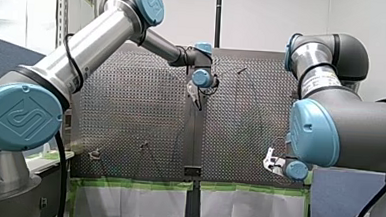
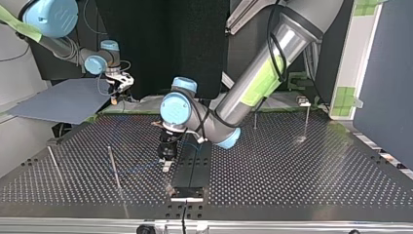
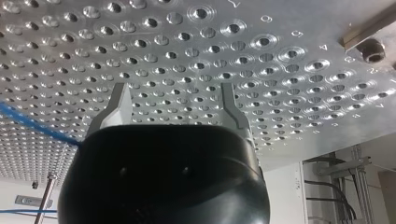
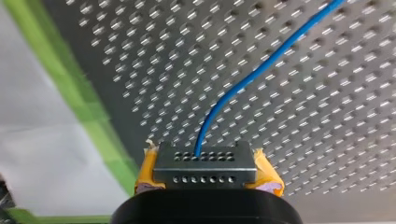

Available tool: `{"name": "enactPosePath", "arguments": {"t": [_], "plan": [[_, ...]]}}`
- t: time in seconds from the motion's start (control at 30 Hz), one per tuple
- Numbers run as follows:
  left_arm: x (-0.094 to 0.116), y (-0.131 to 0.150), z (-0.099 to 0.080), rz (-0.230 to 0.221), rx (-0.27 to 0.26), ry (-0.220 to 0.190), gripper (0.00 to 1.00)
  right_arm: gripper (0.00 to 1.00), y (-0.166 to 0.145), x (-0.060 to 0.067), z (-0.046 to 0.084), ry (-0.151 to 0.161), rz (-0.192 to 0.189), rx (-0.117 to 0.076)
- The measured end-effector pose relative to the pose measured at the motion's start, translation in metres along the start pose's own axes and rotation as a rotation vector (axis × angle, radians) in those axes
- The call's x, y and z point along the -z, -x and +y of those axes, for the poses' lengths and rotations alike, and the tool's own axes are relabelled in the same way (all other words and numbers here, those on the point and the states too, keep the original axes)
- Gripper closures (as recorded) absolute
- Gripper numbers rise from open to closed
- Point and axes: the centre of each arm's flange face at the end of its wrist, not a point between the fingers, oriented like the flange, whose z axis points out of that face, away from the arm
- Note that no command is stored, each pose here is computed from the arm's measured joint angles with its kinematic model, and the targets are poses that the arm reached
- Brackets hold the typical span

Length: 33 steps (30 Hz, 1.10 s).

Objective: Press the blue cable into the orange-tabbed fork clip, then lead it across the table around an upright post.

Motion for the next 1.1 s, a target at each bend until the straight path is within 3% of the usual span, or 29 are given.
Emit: {"name": "enactPosePath", "arguments": {"t": [0.23,0.43,1.1], "plan": [[0.0,0.0,0.001,0.001,-0.001,0.003,0.09,1.0,0.025,-0.001,0.023,0.024,-0.011,-0.009],[0.0,0.0,0.003,0.008,-0.003,0.01,0.09,1.0,0.029,-0.001,0.033,0.037,-0.008,-0.015],[0.002,-0.001,0.005,0.022,-0.008,0.023,0.09,1.0,0.042,-0.005,0.045,0.039,-0.015,-0.018]]}}
